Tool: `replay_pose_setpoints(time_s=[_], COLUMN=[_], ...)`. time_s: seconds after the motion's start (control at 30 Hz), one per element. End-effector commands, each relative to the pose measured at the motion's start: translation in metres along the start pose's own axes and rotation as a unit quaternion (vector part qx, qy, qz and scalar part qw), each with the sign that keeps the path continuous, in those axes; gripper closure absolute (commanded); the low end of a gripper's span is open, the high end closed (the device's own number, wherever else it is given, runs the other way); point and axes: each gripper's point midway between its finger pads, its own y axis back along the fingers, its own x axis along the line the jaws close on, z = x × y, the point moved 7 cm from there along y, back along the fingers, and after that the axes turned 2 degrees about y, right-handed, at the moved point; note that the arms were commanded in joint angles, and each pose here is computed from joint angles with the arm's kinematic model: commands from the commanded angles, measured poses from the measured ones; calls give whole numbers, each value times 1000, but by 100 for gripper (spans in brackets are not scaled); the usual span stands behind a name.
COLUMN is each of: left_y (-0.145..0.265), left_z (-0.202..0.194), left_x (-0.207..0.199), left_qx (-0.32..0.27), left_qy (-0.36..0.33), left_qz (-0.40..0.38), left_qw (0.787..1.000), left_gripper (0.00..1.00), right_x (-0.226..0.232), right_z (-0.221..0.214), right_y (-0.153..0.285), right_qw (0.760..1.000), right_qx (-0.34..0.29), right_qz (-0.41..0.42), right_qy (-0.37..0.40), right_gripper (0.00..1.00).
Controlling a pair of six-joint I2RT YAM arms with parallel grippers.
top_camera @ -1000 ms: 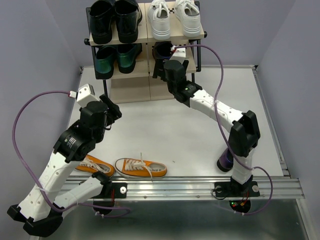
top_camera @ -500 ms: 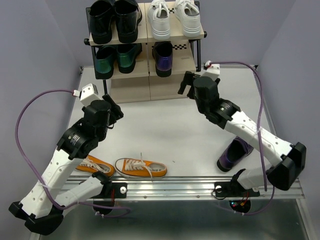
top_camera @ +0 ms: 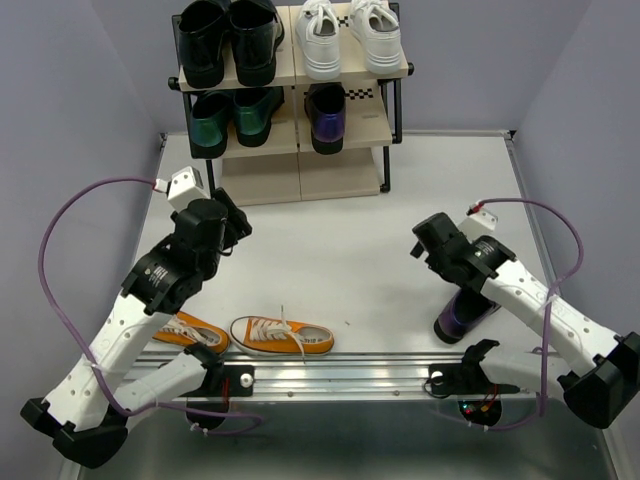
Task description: Place and organize the shoes onto the shoe shelf
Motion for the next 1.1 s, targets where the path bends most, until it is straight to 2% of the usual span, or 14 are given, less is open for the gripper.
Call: replay_pose_setpoints(time_s=[0.0,0.23,0.43,0.5,0.53,0.57,0.6,0.63,0.67,0.73,0.77,0.87,1.0,1.07], left_y=[-6,-10,-15,-18,-19,-19,-19,-19,-19,-19,-19,-18,-16,-15], left_z=[-1,-2,-8,-10,-11,-10,-10,-9,-9,-8,-8,-6,-5,-4], left_x=[-3,-5,-7,-9,-9,-10,-10,-10,-10,-10,-10,-10,-9,-9], left_qx=[-4,-2,5,8,10,9,8,7,7,5,4,3,0,-1], left_qy=[1,-6,-9,-9,-10,-10,-10,-8,-8,-10,-11,-8,-5,-4], left_qz=[-7,-4,-7,-9,-8,-9,-10,-10,-10,-8,-8,-7,-7,-7], left_qw=[1000,1000,1000,1000,1000,1000,1000,1000,1000,1000,1000,1000,1000,1000], left_gripper=[33,33,33,33,33,33,33,33,33,33,33,33,33,33], right_x=[-31,-57,-63,-57,-54,-51,-42,-37,-27,-17,-11,16,48,62], right_z=[-28,-54,-69,-77,-79,-81,-84,-84,-81,-76,-76,-70,-85,-107], right_y=[3,-9,-18,-24,-26,-27,-29,-31,-32,-30,-28,-15,4,17], right_qw=[990,979,981,985,987,988,991,992,993,990,987,979,956,936], right_qx=[67,77,84,102,108,115,123,123,117,119,117,98,79,75], right_qz=[-109,-172,-159,-127,-112,-93,-49,-24,8,50,65,118,169,199], right_qy=[-62,-81,-78,-54,-47,-35,-12,2,7,57,84,130,225,280], right_gripper=[0,0,0,5,10,22,26,40,48,75,99,99,99,99])
